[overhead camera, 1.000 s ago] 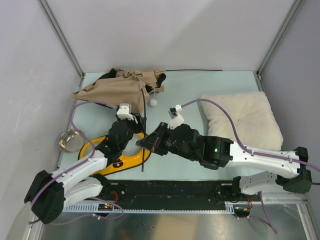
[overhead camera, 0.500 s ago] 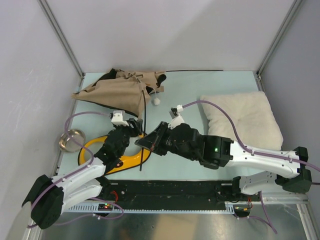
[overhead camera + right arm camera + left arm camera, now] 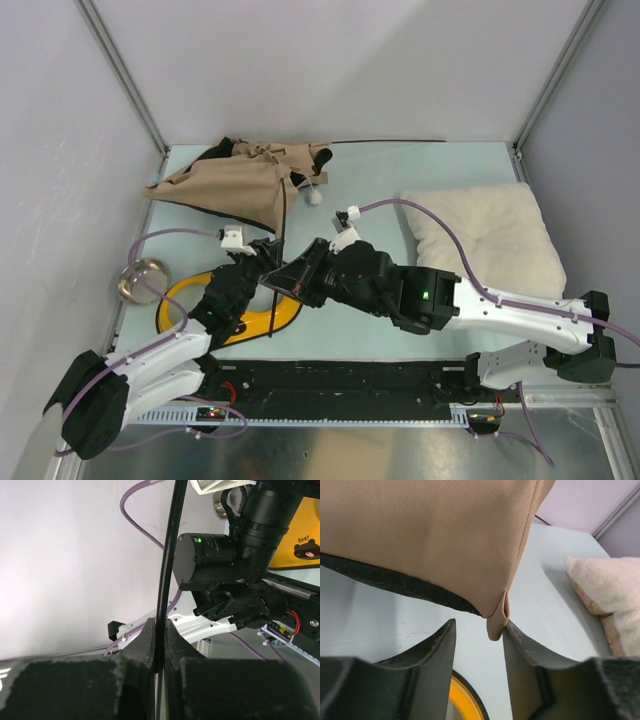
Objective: Set up the pet tent
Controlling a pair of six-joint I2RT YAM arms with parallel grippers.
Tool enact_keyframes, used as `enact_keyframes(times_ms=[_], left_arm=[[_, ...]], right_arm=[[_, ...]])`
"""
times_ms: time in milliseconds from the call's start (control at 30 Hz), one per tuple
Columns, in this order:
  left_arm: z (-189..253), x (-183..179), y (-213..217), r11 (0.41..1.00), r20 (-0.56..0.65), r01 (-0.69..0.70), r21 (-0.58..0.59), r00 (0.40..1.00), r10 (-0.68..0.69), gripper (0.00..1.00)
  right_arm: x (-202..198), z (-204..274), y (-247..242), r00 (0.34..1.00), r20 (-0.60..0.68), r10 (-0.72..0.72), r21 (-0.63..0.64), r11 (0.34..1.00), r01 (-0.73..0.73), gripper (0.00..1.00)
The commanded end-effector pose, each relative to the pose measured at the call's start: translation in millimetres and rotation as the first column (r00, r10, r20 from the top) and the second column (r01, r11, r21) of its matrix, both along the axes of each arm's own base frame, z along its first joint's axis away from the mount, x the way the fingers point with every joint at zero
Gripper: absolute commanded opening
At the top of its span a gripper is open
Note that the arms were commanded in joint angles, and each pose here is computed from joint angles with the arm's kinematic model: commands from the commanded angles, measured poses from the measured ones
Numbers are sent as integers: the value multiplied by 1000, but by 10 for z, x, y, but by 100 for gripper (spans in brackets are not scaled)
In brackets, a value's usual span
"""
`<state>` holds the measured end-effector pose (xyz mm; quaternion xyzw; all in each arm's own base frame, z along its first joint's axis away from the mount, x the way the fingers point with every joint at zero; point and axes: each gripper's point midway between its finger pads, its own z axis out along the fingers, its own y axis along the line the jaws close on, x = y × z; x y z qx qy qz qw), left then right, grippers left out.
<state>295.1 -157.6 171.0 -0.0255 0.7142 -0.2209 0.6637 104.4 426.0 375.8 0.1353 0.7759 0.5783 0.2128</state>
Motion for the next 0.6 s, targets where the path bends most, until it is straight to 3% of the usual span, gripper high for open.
enact_keyframes(times_ms=[0, 133, 567], left_arm=[[173, 49, -30, 1000, 58, -6, -23, 998, 8, 42], [95, 73, -38, 1000, 41, -11, -14, 999, 11, 36], [131, 135, -42, 1000, 55, -28, -5, 998, 28, 38]], right_arm=[[111, 384, -3, 998, 26, -49, 98, 994, 47, 0], [122, 389, 4, 999, 25, -48, 99, 994, 46, 0], [119, 349, 44, 999, 15, -36, 92, 995, 35, 0]])
